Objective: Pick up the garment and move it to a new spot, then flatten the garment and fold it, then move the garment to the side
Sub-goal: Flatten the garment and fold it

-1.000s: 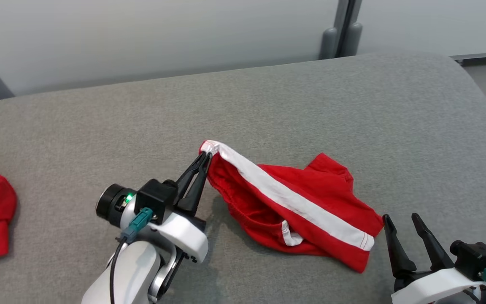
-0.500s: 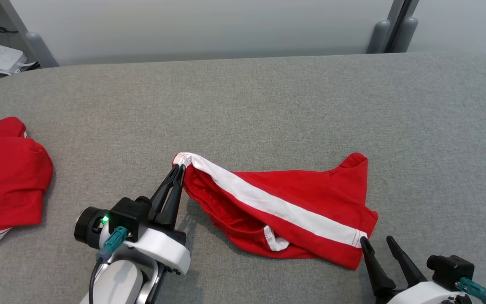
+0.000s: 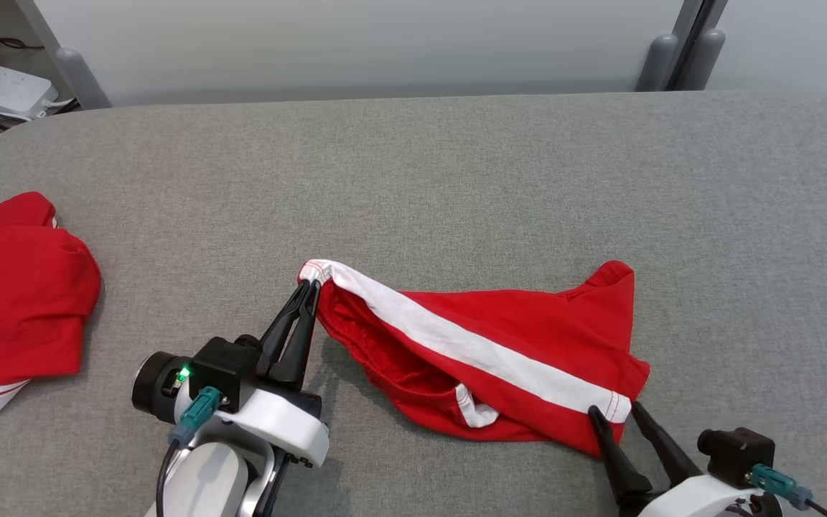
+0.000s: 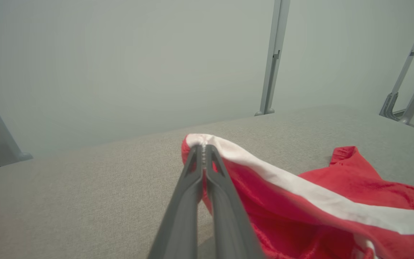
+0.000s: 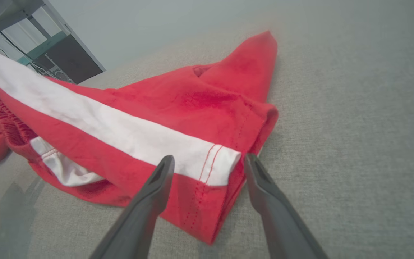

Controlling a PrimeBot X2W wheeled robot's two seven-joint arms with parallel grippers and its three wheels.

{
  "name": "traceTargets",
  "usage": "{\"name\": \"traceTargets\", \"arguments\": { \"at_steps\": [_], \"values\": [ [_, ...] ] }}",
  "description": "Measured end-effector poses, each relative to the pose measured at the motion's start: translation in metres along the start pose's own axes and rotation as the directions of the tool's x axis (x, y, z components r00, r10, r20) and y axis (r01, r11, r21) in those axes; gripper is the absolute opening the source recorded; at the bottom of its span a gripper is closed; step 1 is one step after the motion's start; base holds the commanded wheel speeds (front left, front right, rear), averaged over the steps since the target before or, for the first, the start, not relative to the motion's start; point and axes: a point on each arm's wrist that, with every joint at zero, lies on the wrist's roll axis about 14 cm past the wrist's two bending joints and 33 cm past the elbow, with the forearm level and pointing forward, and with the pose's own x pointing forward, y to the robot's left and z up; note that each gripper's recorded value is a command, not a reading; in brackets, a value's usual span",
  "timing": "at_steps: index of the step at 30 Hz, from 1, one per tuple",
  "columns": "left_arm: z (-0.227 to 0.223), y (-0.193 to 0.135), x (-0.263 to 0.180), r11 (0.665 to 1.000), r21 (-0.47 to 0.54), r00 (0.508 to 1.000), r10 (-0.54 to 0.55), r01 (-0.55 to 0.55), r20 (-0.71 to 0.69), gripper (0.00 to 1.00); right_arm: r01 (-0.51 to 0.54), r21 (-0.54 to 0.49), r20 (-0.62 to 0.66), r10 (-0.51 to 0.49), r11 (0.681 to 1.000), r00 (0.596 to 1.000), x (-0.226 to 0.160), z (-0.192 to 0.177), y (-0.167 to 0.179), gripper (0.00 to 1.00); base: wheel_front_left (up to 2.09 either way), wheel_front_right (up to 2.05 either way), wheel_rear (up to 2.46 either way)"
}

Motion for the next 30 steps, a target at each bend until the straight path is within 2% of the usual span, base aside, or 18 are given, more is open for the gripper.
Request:
{"name": "traceTargets", "arguments": {
  "at_steps": [2,5,6,7,8,9,14,18,24,30],
  "values": [
    [0.001,0.000,0.000,1.000,-0.001,1.000,0.005,-0.005,0.002,0.00,-0.009,-0.002,-0.007,0.009,1.000,1.000,0.000,-0.002,0.003,0.71,0.00,0.00,0.00],
    [0.001,-0.002,0.000,1.000,-0.008,1.000,-0.002,0.002,0.005,0.00,-0.015,-0.004,-0.013,0.015,1.000,1.000,0.000,-0.004,0.005,0.48,0.00,0.00,0.00],
    [0.001,-0.001,-0.001,1.000,-0.009,1.000,0.001,-0.001,0.005,0.00,-0.017,-0.005,-0.013,0.017,1.000,1.000,0.000,-0.004,0.006,0.44,0.00,0.00,0.00],
    [0.001,0.000,-0.002,1.000,-0.009,1.000,0.005,-0.005,0.003,0.00,-0.019,-0.006,-0.014,0.019,1.000,1.000,0.000,-0.004,0.006,0.29,0.00,0.00,0.00],
    [0.000,0.000,-0.003,1.000,-0.010,1.000,0.004,-0.004,0.000,0.00,-0.021,-0.006,-0.015,0.021,1.000,1.000,0.000,-0.005,0.007,0.19,0.00,0.00,0.00],
    [-0.002,0.001,-0.005,1.000,-0.011,1.000,0.008,-0.008,-0.004,0.00,-0.022,-0.007,-0.016,0.022,1.000,1.000,0.000,-0.005,0.007,0.00,0.00,0.00,0.00],
    [-0.001,0.000,-0.005,1.000,-0.017,1.000,0.010,-0.010,0.001,0.00,-0.022,-0.009,-0.013,0.022,1.000,1.000,0.000,-0.004,0.007,0.00,0.00,0.00,0.00],
    [0.002,0.000,-0.006,1.000,-0.022,1.000,0.007,-0.007,0.011,0.00,0.001,-0.022,0.036,0.000,1.000,0.999,-0.001,0.012,-0.001,0.00,0.00,0.00,0.00],
    [0.008,-0.008,-0.008,0.996,-0.080,0.999,-0.044,0.047,0.029,0.00,0.027,-0.039,0.248,-0.016,0.999,0.969,-0.006,0.082,-0.009,0.00,0.00,0.00,0.00],
    [0.043,-0.015,-0.002,0.979,-0.162,0.989,-0.109,0.123,0.095,0.00,0.040,-0.132,0.465,0.026,0.990,0.885,-0.021,0.168,-0.008,0.00,0.00,0.00,0.00]
  ]
}}
